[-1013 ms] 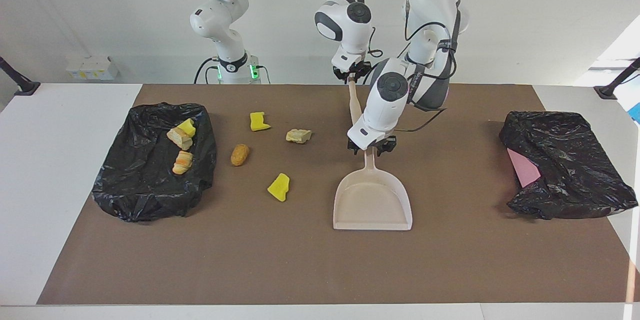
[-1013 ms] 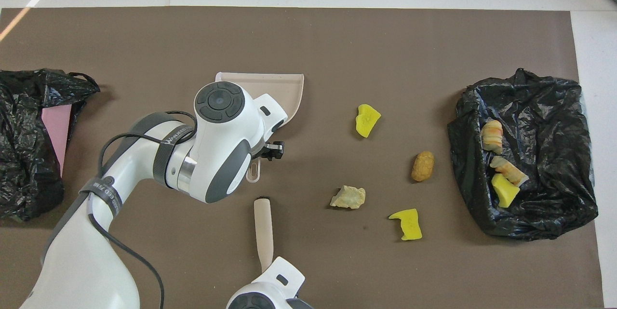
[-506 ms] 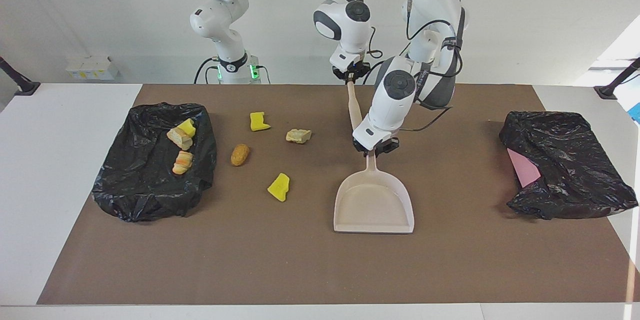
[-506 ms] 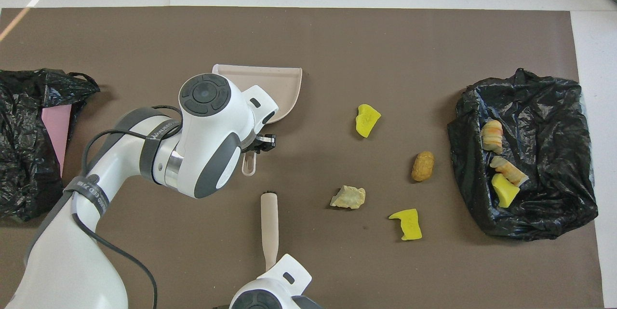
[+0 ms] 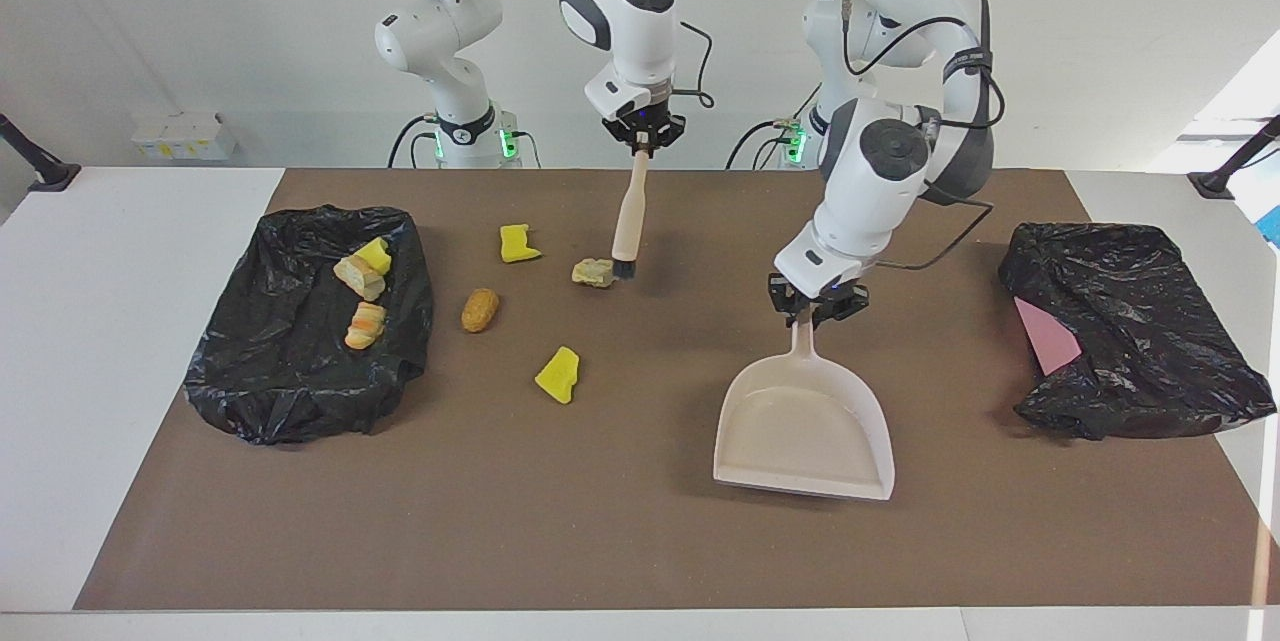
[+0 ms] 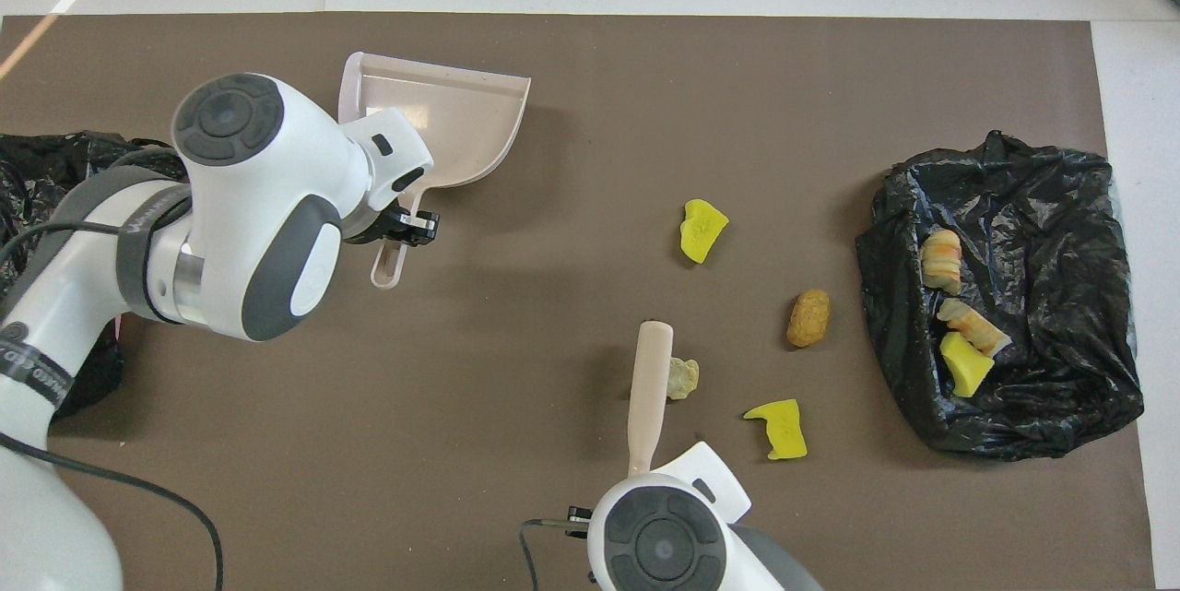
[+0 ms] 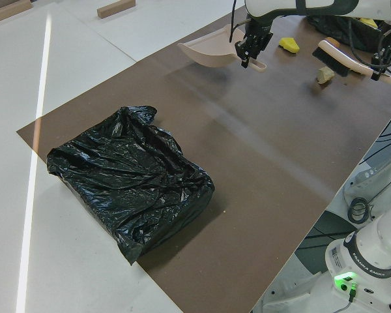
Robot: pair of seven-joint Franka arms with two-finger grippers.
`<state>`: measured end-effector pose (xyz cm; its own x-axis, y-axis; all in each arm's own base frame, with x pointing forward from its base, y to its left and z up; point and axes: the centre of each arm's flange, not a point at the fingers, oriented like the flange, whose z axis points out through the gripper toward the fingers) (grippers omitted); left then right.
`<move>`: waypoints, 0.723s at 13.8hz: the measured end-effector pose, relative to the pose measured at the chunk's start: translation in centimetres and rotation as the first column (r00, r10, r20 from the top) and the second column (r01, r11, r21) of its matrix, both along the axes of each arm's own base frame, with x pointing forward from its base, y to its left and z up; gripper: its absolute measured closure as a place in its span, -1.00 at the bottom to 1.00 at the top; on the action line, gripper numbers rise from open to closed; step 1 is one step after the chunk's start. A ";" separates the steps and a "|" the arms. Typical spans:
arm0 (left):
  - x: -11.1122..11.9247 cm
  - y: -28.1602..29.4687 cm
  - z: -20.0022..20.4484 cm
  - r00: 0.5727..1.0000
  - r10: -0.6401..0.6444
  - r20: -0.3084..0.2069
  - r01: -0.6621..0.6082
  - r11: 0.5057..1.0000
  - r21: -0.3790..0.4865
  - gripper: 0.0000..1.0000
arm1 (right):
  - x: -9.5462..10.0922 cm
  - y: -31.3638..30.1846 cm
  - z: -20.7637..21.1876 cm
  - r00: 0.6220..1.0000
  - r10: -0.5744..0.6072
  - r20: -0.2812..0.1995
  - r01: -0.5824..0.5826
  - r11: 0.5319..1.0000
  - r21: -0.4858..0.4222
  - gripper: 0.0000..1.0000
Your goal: Sweep and dump trash in bin
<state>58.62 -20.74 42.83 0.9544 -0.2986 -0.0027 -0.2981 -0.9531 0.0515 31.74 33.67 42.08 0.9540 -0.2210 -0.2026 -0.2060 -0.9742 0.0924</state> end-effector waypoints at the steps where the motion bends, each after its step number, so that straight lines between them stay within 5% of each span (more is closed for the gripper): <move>1: 0.2 1.7 0.6 0.999 -0.054 -0.005 0.054 0.999 0.000 0.37 | 0.3 -1.6 -0.8 0.999 -0.028 -0.016 0.027 0.999 -0.041 0.47; 5: 0.6 6.4 1.5 0.947 -0.321 -0.025 0.321 0.947 -0.009 0.37 | 1.8 -7.6 -2.5 0.972 -0.181 -0.147 0.151 0.969 -0.194 0.47; 10: 1.5 13.1 1.0 0.769 -0.639 -0.015 0.638 0.769 -0.035 0.37 | -1.0 -10.4 -4.5 0.942 -0.288 -0.171 0.228 0.925 -0.305 0.47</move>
<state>60.09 -7.69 43.80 0.5433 -0.8395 -0.0070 -0.8359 -0.5416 0.0892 30.71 23.29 37.53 0.7986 -0.5298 -0.2857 -0.3932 -0.8186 0.4187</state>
